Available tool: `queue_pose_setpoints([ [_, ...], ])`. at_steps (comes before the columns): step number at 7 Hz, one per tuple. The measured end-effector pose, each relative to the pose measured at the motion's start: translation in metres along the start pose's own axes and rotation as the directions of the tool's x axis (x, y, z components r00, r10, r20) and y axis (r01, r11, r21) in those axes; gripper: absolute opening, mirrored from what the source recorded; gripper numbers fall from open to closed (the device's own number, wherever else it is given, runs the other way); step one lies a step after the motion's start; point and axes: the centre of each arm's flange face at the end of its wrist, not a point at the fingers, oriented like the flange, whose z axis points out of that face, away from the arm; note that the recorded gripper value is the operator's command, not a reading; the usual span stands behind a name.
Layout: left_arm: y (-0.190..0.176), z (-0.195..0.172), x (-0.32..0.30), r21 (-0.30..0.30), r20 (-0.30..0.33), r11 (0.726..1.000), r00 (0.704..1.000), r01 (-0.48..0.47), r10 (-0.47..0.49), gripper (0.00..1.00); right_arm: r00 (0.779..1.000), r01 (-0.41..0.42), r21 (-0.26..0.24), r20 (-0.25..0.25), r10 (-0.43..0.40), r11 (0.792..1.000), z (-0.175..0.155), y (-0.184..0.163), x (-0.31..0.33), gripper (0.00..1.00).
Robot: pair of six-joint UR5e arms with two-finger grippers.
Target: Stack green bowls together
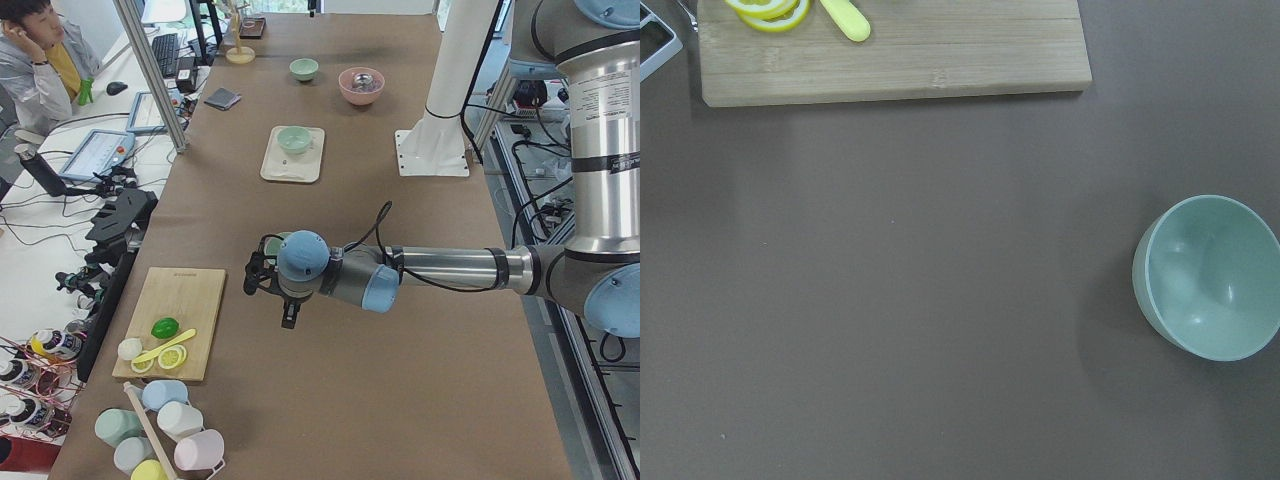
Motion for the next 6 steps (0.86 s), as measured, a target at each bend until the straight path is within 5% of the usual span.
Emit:
queue_pose_setpoints([
  [3, -0.003, 0.003, 0.005, -0.007, -0.002, 0.999, 0.999, 0.051, -0.051, 0.98, 0.998, -0.059, -0.029, -0.013, 0.059, 0.998, 0.028, -0.035, -0.054, 0.94],
  [6, -0.011, 0.012, 0.014, -0.024, 0.001, 0.988, 0.988, 0.154, -0.154, 0.98, 0.995, -0.090, -0.010, -0.051, 0.089, 0.996, 0.112, -0.051, -0.119, 0.91],
])
